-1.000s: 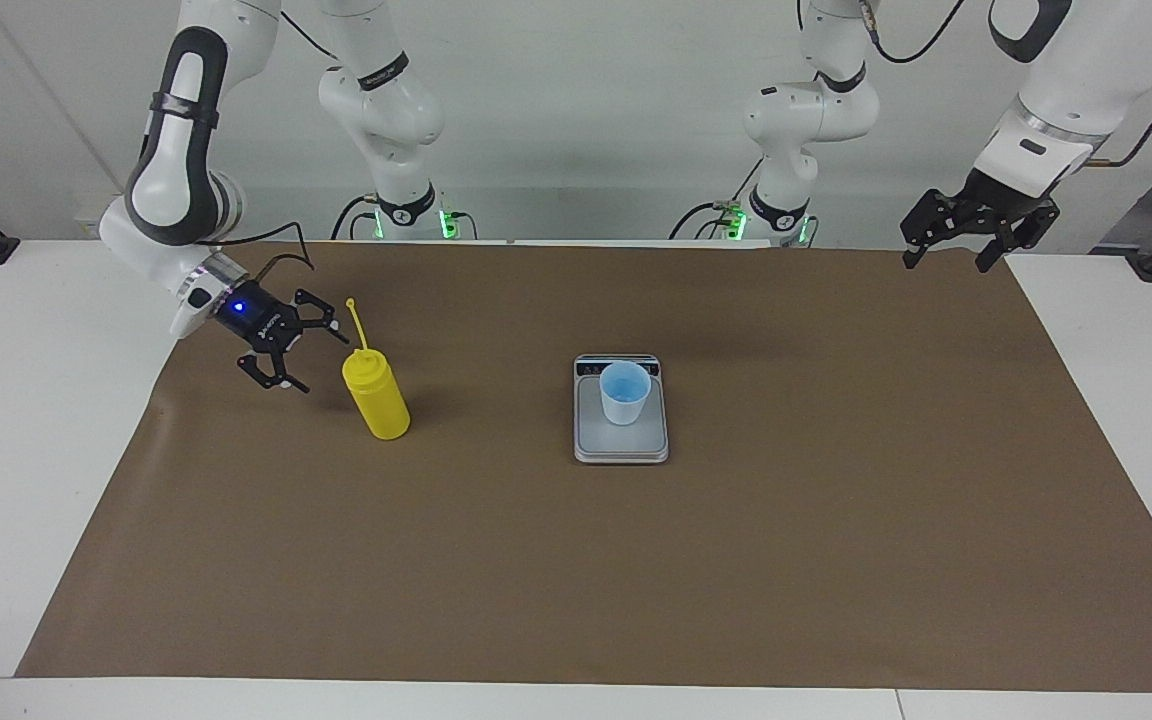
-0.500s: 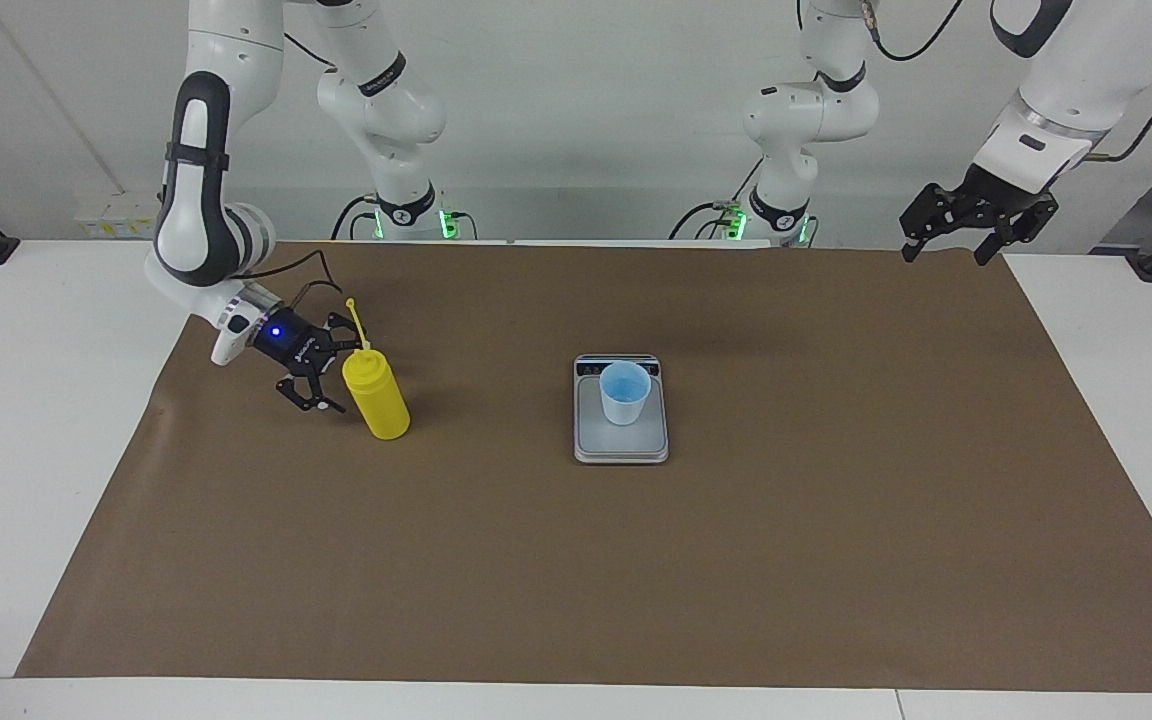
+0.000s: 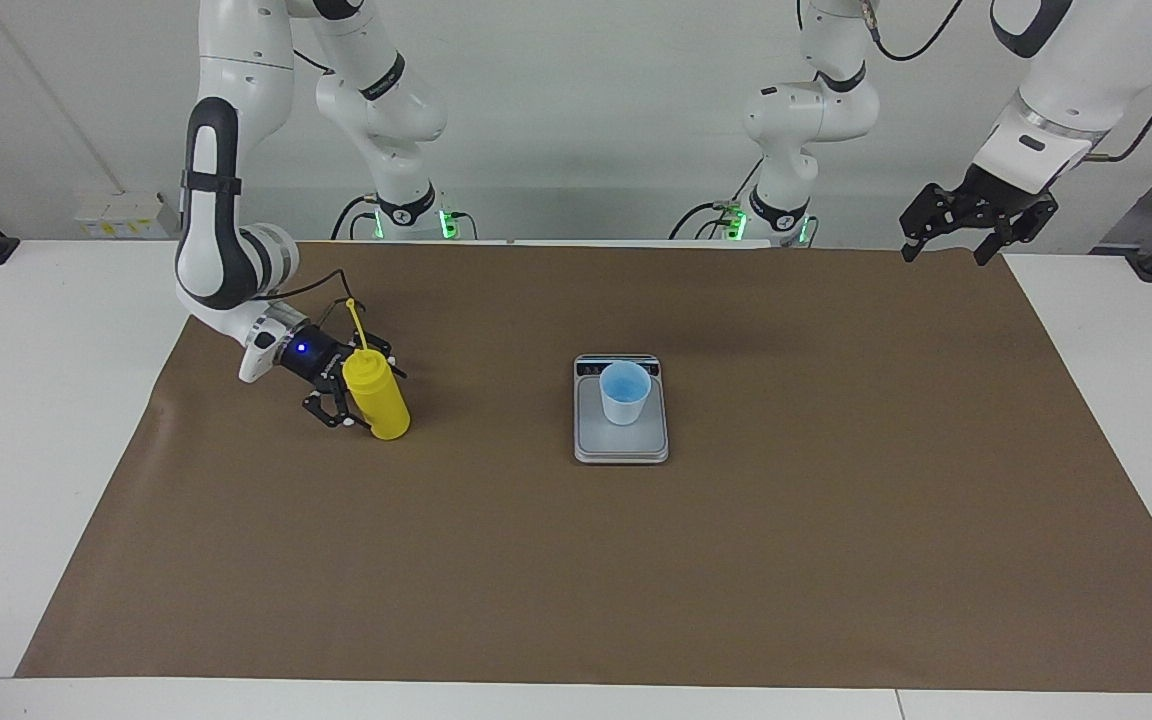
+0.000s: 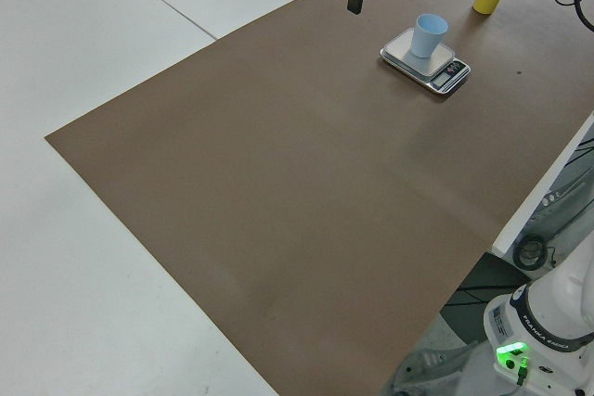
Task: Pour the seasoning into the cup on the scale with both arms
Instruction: 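Close the right gripper around the yellow squeeze bottle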
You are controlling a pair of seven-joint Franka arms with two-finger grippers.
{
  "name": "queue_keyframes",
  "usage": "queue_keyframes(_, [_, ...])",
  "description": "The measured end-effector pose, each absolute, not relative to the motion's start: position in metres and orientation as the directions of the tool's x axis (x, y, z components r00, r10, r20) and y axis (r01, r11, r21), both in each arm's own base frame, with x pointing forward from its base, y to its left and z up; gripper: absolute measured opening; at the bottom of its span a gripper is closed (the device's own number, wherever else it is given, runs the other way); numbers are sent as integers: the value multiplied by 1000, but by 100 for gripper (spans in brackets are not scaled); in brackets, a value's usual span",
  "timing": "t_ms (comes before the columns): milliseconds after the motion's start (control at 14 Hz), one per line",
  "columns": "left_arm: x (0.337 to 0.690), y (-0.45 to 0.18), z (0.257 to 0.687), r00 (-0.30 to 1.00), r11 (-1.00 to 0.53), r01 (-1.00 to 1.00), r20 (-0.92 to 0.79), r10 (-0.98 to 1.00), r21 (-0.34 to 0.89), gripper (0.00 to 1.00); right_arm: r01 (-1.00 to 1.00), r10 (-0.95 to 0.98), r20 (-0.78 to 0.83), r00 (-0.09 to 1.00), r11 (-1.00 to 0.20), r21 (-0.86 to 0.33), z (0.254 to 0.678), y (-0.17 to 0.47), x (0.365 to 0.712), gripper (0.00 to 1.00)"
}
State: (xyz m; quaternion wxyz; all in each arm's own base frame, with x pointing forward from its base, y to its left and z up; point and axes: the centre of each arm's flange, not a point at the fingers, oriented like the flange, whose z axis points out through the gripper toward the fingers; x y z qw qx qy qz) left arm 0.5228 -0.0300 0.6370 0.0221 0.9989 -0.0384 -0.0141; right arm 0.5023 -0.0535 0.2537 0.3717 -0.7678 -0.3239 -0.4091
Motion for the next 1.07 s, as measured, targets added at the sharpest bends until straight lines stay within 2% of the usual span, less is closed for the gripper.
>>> queue_keyframes(643, [523,-30,637,997,-996,-76,-27,-77,45,100,802,194,870,454,-515,-303,254,-54,503,100])
queue_keyframes(714, [523,-30,637,997,-996,-76,-27,-77,45,100,802,194,871,452,-515,-302,255,-54,503,93])
queue_keyframes(857, [523,-30,637,997,-996,-76,-27,-77,45,100,806,197,875,442,-516,-292,258,-55,507,70])
queue_keyframes(929, [523,-30,637,997,-996,-76,-27,-77,45,100,807,198,876,439,-516,-288,259,-56,508,64])
queue_keyframes(1071, [523,-30,637,997,-996,-76,-27,-77,45,100,809,201,878,434,-515,-282,260,-56,508,61])
